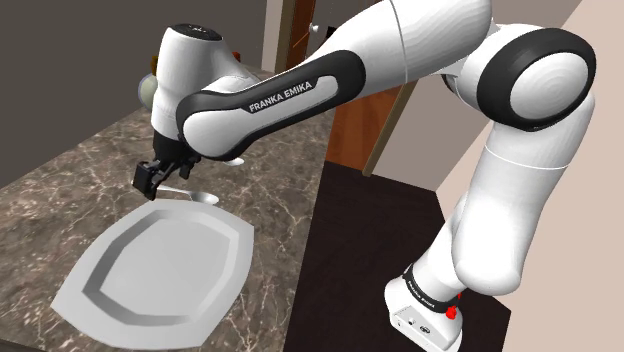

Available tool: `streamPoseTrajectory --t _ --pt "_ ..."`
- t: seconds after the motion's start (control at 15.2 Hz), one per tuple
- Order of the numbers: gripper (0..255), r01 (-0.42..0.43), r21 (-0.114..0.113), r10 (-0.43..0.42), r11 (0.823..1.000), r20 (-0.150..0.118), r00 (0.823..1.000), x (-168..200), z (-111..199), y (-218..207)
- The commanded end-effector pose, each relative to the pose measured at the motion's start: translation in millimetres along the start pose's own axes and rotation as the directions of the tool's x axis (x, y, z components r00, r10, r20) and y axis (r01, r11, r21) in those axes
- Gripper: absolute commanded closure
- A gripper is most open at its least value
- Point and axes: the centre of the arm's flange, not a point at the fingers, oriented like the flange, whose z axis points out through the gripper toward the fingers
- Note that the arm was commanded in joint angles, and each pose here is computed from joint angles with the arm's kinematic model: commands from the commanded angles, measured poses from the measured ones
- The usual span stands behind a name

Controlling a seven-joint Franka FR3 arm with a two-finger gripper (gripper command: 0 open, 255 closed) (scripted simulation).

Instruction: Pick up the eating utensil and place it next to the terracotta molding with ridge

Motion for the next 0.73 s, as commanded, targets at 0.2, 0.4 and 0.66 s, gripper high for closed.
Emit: streamPoseTrajectory --t 0.2,0.4,0.66 --pt "255 0.000 0.000 0.000 1.000 0.000 1.000 0.0 0.2 -0.1" --pt "255 0.000 0.000 0.000 1.000 0.000 1.000 0.0 0.2 -0.1" --pt "255 0.000 0.000 0.000 1.000 0.000 1.000 0.0 0.2 0.0"
